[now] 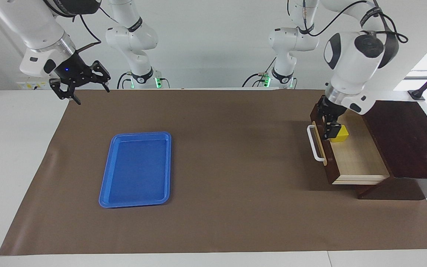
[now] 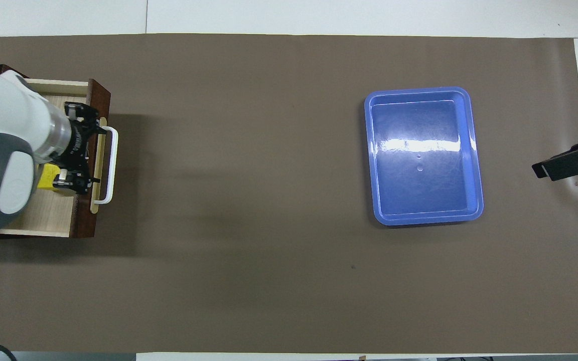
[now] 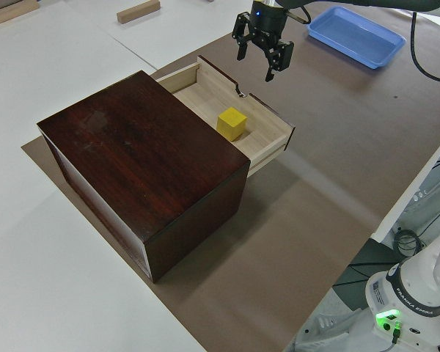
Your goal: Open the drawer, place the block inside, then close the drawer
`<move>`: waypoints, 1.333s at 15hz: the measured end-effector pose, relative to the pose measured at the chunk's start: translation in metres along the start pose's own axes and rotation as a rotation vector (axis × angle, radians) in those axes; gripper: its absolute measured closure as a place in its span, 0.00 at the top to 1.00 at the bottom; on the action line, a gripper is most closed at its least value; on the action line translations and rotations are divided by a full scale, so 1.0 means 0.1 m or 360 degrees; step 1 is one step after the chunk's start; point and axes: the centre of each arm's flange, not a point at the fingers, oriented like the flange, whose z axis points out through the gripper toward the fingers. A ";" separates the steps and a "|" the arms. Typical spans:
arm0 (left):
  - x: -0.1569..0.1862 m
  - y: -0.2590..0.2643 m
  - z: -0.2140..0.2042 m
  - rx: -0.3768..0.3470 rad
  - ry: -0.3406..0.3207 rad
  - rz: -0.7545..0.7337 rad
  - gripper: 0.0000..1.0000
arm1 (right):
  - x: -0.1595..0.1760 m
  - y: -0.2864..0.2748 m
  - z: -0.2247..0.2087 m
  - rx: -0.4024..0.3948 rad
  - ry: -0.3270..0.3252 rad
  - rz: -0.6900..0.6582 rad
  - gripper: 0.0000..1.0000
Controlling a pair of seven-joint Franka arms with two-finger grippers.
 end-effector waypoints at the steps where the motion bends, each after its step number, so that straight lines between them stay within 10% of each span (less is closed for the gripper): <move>1: -0.12 0.00 0.16 0.0020 0.0020 0.0024 1.00 | -0.05 0.01 -0.04 -0.0037 -0.0023 0.0080 1.00; 13: 0.52 0.04 0.59 -0.0013 0.0188 -0.0032 1.00 | -0.26 0.01 -0.03 -0.0129 -0.0069 0.0546 1.00; 20: 1.89 -0.11 0.60 -0.0059 0.0263 -0.0056 1.00 | -0.17 0.06 0.15 -0.0137 -0.0038 0.0543 1.00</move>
